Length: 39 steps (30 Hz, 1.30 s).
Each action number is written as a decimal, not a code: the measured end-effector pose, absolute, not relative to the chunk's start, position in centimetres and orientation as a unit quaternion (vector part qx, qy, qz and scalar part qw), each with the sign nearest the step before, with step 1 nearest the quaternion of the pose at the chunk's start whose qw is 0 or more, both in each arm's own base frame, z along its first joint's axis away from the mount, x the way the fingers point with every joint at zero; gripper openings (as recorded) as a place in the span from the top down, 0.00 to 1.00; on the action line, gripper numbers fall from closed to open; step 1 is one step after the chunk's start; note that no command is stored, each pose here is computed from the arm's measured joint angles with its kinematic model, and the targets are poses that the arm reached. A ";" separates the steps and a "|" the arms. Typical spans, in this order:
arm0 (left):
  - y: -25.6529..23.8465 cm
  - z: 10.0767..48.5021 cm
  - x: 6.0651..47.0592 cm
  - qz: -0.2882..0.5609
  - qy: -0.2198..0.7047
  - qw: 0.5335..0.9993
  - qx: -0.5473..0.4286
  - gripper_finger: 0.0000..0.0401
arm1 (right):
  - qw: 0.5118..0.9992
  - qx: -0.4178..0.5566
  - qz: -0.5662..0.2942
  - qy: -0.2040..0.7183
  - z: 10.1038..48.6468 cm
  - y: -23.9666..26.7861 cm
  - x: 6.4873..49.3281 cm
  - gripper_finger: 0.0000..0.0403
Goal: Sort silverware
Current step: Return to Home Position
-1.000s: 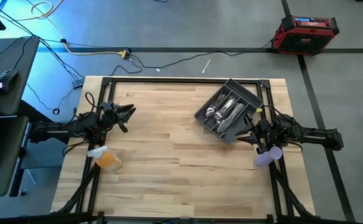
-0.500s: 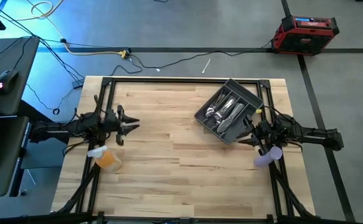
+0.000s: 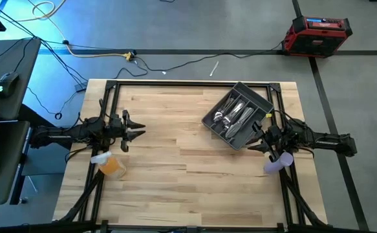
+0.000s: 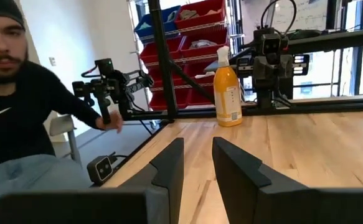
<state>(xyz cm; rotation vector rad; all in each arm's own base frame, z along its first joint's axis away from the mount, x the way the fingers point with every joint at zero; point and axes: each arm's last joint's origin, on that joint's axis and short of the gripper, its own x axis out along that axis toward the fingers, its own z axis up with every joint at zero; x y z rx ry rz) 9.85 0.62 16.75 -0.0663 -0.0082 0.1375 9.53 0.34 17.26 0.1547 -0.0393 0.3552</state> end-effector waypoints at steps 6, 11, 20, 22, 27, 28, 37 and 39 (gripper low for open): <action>0.6 16.8 9.8 0.069 -0.004 0.997 -0.033 0.76 | 0.982 0.063 0.176 -0.022 17.2 0.3 9.5 0.82; 0.6 16.8 9.8 0.069 -0.004 0.997 -0.033 0.76 | 0.980 -0.093 0.166 -0.049 17.2 0.3 9.5 0.82; 0.6 16.8 9.8 0.069 -0.004 0.997 -0.033 0.76 | 0.971 -0.164 0.162 -0.061 17.2 0.3 9.5 0.82; 0.6 16.8 9.8 0.069 -0.004 0.997 -0.033 0.76 | 0.971 -0.164 0.162 -0.061 17.3 0.3 9.5 0.82; 0.6 16.7 9.8 0.069 -0.004 0.997 -0.033 0.76 | 0.971 -0.164 0.162 -0.061 17.2 0.3 9.5 0.82; 0.6 16.7 9.8 0.069 -0.004 0.997 -0.033 0.76 | 0.971 -0.164 0.162 -0.061 17.2 0.3 9.5 0.82; 0.6 16.7 9.8 0.069 -0.004 0.997 -0.033 0.76 | 0.971 -0.164 0.162 -0.061 17.2 0.3 9.5 0.82; 0.6 16.7 9.8 0.069 -0.004 0.997 -0.033 0.76 | 0.971 -0.164 0.162 -0.061 17.2 0.3 9.5 0.82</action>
